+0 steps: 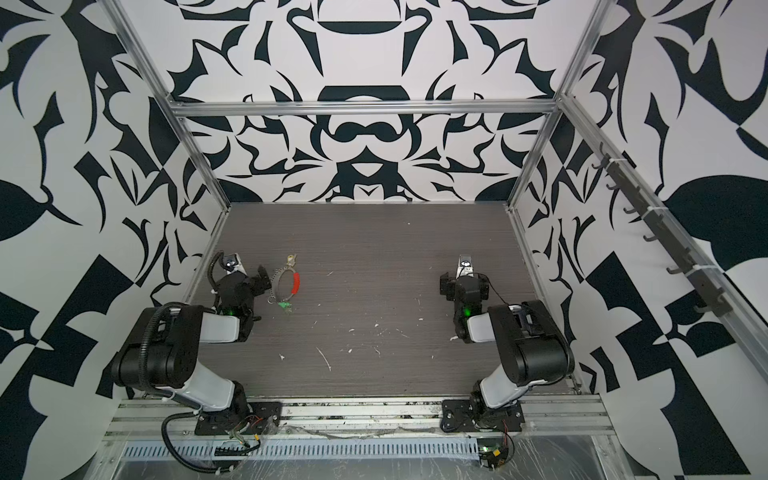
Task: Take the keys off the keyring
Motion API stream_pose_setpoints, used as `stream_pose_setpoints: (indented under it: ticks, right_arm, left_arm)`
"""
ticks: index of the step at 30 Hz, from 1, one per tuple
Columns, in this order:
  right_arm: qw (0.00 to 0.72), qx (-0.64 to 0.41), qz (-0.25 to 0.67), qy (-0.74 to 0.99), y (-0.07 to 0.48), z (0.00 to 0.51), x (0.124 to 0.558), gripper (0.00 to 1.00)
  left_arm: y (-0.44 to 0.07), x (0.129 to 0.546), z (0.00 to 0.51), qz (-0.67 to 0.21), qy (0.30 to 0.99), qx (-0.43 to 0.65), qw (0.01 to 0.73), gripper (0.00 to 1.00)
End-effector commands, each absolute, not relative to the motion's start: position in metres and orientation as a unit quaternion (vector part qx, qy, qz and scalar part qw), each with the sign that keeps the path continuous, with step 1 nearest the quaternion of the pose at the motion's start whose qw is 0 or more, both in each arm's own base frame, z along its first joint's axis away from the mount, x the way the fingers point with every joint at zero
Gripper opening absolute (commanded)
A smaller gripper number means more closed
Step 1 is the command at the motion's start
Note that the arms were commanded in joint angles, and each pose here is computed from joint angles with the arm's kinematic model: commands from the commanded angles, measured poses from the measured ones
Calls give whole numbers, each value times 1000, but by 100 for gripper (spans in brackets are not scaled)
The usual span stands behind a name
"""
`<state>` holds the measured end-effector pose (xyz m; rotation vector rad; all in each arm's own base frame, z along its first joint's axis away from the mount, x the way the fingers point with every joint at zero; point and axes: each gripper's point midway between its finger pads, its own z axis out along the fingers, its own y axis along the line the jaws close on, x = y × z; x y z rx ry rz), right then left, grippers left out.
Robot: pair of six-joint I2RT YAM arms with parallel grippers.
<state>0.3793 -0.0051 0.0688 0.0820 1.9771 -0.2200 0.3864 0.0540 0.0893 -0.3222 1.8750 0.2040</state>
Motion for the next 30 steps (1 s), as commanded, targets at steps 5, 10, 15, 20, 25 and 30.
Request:
stream_pose_setpoints:
  ticks: [5,10,15,20,25,30]
  right_arm:
    - [564,40,-91,820,-6,82,384,100]
    - [565,41,-90,819,-7,83,384,100]
    - [564,41,-91,820,-7,82,383,100]
    - [564,41,-91,820,-7,82,383,100]
    - [564,41,-91,820,-7,82,383,100]
    - [564,38,-90,820,-6,83,384,100]
  left_arm:
    - [55,387,94,84,793,-140,586,99]
    - [55,387,95,84,793,-140,587,99]
    - [54,387,94,83,793,-139,587,99]
    - [54,387,94,83,794,-139,586,99]
    - [55,387,95,84,793,-140,587,99]
    - [55,387,95,84,793,-140,587,99]
